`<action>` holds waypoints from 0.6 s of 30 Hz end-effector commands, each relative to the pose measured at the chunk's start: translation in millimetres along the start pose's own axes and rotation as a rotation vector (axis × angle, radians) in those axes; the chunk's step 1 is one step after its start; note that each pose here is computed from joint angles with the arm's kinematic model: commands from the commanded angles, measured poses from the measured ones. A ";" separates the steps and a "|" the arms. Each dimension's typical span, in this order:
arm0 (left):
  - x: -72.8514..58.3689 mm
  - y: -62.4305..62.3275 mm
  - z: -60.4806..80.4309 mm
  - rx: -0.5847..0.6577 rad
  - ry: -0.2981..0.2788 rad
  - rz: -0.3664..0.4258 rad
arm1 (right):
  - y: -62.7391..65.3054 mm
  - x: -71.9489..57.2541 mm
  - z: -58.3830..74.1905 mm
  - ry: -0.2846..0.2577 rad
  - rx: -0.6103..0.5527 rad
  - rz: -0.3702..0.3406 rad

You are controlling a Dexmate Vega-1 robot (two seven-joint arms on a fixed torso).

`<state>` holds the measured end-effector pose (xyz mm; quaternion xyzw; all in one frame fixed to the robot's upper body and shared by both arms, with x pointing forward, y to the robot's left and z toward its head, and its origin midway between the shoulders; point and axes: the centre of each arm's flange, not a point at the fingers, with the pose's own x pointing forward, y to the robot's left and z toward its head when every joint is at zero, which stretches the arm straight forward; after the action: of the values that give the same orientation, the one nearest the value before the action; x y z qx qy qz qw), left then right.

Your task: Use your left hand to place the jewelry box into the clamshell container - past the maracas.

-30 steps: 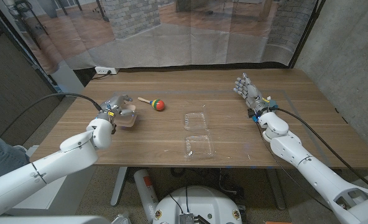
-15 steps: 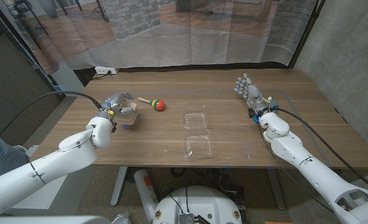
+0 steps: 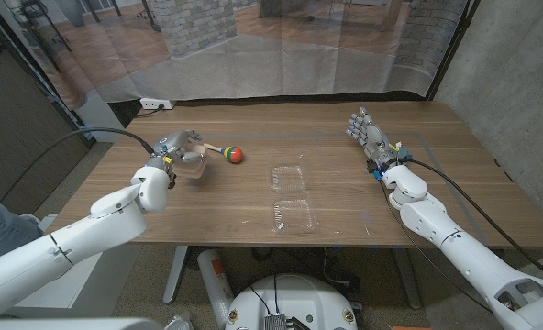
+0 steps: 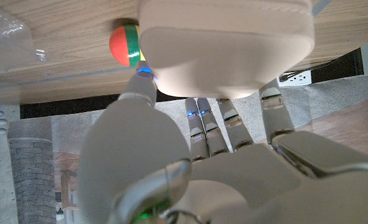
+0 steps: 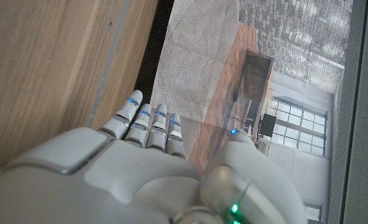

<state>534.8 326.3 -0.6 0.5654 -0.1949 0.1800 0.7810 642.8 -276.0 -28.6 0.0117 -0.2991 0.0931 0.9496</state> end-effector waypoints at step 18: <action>27.5 10.5 39.8 0.003 -0.128 -0.002 | -6.6 -4.1 6.0 -0.015 -0.003 -0.017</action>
<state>545.9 306.3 22.5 0.5705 -0.2268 0.1598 0.7730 638.3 -281.4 -27.1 0.0130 -0.3044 0.0863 0.9485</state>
